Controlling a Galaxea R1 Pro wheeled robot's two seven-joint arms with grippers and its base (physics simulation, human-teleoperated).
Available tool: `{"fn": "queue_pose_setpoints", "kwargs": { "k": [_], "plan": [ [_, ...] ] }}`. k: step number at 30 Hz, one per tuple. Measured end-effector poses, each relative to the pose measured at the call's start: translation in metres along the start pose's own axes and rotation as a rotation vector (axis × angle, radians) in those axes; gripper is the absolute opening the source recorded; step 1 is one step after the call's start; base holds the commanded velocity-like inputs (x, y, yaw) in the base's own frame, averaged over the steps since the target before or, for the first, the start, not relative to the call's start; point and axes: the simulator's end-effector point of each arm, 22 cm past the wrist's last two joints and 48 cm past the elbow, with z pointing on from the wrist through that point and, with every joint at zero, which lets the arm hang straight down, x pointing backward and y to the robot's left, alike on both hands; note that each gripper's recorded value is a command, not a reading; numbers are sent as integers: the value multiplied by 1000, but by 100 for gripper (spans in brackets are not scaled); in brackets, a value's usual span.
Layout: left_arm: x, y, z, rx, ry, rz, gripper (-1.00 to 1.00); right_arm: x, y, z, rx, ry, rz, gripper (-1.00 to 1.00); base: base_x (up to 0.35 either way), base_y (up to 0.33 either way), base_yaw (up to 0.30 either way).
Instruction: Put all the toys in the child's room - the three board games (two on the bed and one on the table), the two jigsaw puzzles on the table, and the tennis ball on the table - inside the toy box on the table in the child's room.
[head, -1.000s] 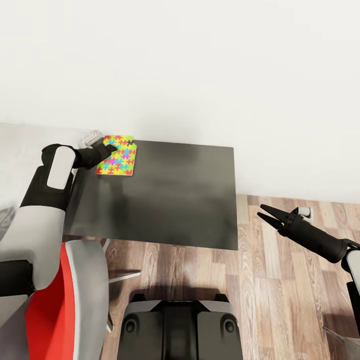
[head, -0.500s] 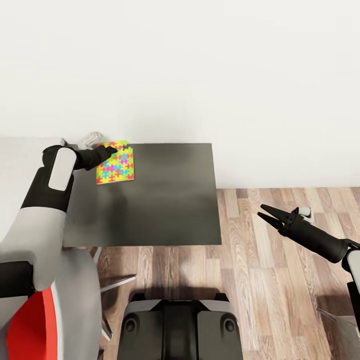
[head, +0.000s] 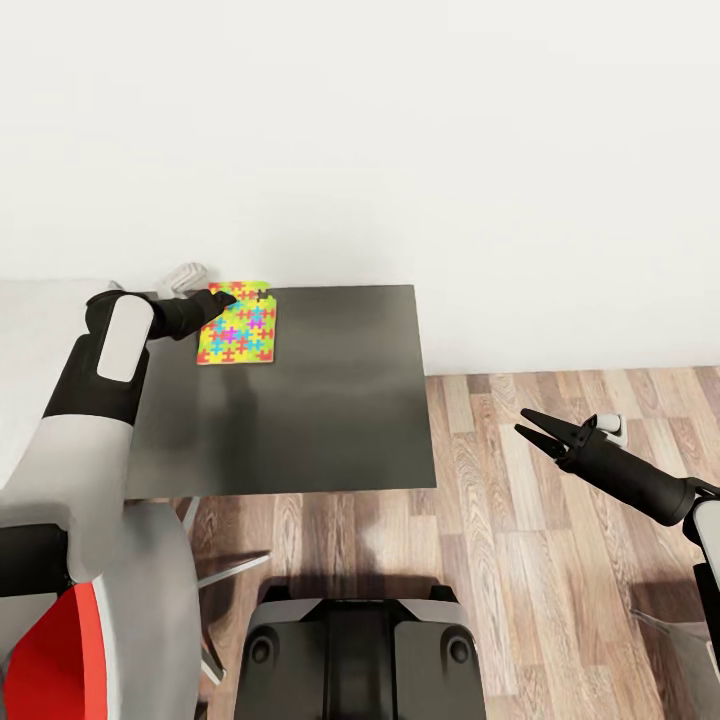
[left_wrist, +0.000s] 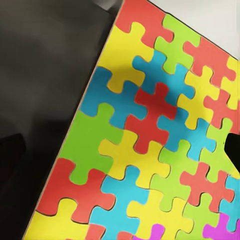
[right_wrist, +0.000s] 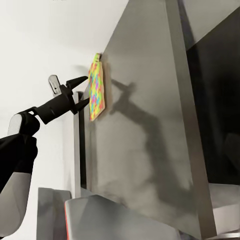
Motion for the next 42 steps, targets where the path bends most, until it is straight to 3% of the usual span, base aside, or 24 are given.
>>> {"fn": "queue_pose_setpoints", "kwargs": {
  "k": [17,42],
  "plan": [
    [1,-1,0,1,0,3,100,0,0,0,0,0,0,100,0,0,-39],
    [2,-1,-1,6,-3,0,100,0,0,1,-2,0,0,100,0,0,-250]
  ]
}}
